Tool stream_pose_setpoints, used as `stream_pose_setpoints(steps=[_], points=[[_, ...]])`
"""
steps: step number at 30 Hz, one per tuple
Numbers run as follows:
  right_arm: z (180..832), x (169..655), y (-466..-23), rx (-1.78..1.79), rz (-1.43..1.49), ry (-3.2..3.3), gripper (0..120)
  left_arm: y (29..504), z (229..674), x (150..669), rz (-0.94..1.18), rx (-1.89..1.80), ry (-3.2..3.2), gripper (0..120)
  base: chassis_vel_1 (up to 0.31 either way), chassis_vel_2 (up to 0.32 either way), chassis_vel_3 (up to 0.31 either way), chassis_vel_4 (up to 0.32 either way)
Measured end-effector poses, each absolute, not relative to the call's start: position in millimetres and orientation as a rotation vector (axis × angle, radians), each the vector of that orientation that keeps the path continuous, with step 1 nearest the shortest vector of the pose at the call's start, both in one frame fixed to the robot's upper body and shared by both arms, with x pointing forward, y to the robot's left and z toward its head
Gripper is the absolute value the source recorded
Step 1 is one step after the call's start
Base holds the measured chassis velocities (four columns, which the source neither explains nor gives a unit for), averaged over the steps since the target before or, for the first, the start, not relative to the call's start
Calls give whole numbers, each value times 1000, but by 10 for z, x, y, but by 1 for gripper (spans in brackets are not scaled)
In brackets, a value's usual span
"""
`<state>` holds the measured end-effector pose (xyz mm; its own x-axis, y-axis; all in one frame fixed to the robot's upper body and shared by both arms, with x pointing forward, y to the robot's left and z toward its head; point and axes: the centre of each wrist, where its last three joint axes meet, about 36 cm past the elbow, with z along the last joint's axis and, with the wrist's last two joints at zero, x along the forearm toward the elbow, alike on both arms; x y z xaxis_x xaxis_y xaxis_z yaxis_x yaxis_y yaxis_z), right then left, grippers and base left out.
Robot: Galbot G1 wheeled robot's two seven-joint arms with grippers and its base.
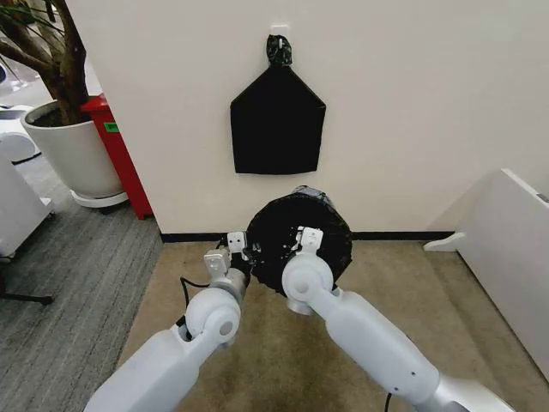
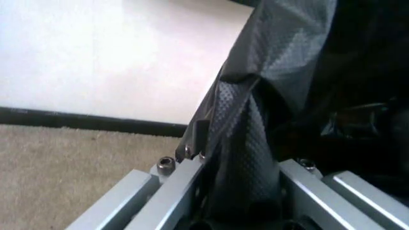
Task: Place the garbage bag over the trash bin.
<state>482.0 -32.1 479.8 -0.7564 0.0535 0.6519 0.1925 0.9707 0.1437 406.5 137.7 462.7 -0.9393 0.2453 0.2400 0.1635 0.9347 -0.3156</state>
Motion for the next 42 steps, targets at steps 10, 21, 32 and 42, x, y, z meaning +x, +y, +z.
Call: stream_pose_setpoints(steps=[10,21,32,42], points=[[5261,4565,-337,-83,-354,-2461,0,1407,4568,4079,404,-299,-2828,0,0,0,0,0],[4912,5070,-255,-151,-378,-2429,0,1424,4612,3965,423,-317,-2825,0,0,0,0,0],[4907,5268,-113,-152,-410,-2447,0,1469,4624,3856,436,-319,-2815,0,0,0,0,0],[5137,4868,-110,-102,-440,-2417,0,1540,4567,3937,426,-275,-2818,0,0,0,0,0]])
